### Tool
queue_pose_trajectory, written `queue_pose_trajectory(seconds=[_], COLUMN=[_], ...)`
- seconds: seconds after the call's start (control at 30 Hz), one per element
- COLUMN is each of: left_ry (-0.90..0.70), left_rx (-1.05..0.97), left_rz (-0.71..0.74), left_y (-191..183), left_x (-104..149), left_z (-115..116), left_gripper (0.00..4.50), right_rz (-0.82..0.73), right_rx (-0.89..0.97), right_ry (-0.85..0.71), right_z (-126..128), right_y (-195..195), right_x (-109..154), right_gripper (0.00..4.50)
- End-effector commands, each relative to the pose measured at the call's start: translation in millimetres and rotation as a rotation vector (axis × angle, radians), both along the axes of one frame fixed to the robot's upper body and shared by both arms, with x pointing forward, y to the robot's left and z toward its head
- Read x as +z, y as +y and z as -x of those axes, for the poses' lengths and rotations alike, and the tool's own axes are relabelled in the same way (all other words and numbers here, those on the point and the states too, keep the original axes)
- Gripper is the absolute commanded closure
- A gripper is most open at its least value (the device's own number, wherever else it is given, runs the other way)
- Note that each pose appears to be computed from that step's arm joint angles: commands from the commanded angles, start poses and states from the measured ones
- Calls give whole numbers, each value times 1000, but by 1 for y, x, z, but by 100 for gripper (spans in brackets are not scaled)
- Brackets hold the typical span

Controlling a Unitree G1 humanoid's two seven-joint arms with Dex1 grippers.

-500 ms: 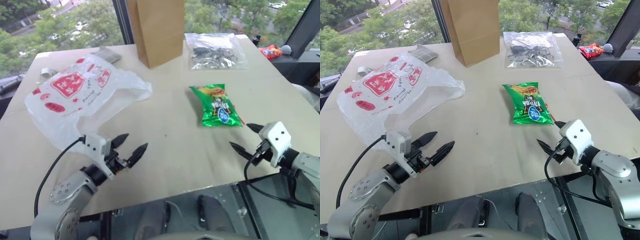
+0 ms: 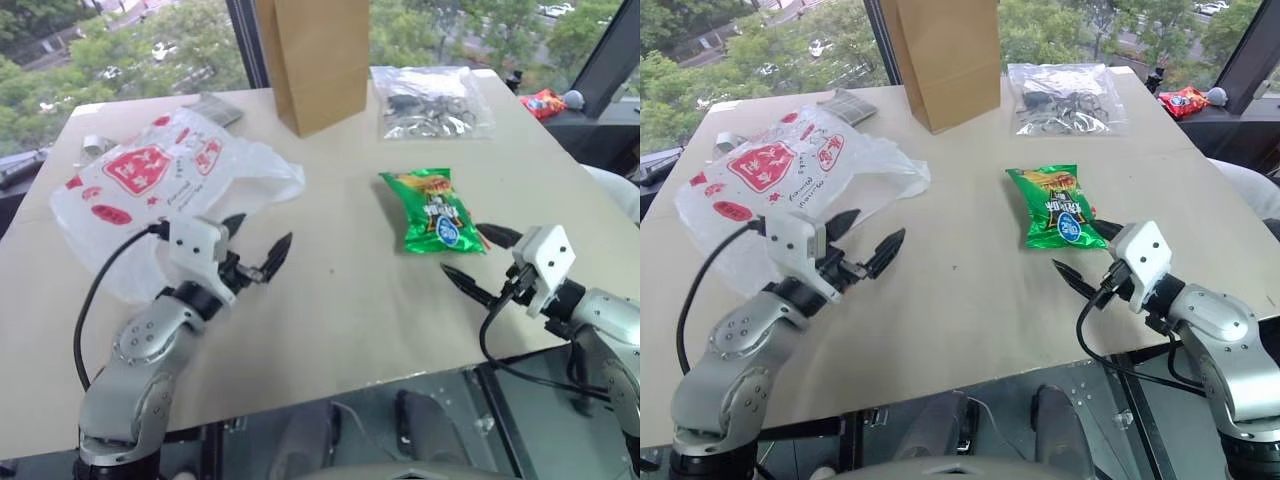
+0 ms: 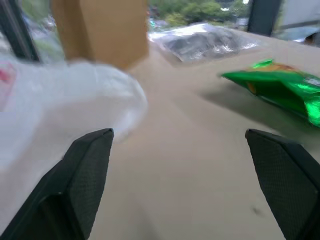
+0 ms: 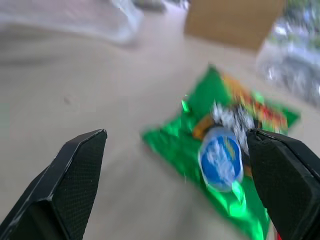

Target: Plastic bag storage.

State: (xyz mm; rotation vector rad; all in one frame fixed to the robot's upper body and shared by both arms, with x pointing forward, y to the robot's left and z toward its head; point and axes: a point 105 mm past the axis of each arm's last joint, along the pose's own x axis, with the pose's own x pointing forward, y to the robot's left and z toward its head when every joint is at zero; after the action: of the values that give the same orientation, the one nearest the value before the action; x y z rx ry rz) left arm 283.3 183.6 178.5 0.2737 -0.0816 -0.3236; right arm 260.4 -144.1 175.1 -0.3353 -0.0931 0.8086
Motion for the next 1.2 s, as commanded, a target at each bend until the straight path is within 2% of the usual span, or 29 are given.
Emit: queue_pose_trajectory(seconds=[0.03, 0.1, 0.17, 0.5, 0.63, 0.67, 0.7, 0.83, 0.93, 1.0, 1.2], left_ry=[-120, -148, -137, 58, 79, 78, 81, 68, 27, -15, -47], left_rx=[150, 222, 312, 463, 498, 501, 513, 537, 550, 539, 487], left_rz=[-287, -452, -550, -678, -711, -721, -723, -739, -726, -659, -354], left_y=[11, 22, 38, 74, 82, 83, 86, 96, 101, 100, 98], left_x=[19, 24, 24, -11, -18, -18, -18, -14, -3, 10, 44], left_z=[-8, -14, -22, -69, -85, -87, -89, -94, -95, -96, -93], left_gripper=[13, 13, 13, 13, 13, 62, 83, 245, 367, 445, 445], right_rz=[-4, 0, 2, 12, 22, 21, 20, 22, 34, 53, 132], right_rx=[105, 125, 134, 128, 108, 102, 95, 68, 31, -15, -178], right_ry=[-47, -62, -71, -97, -103, -104, -105, -105, -108, -109, -53], right_z=[12, 12, 11, 7, 7, 7, 8, 8, 5, -1, -23], right_y=[18, 24, 29, 36, 35, 35, 35, 33, 29, 24, 0], right_x=[15, 18, 21, 32, 32, 32, 32, 31, 29, 26, 9], right_gripper=[0, 0, 0, 0, 0, 0, 0, 0, 0, 0, 0])
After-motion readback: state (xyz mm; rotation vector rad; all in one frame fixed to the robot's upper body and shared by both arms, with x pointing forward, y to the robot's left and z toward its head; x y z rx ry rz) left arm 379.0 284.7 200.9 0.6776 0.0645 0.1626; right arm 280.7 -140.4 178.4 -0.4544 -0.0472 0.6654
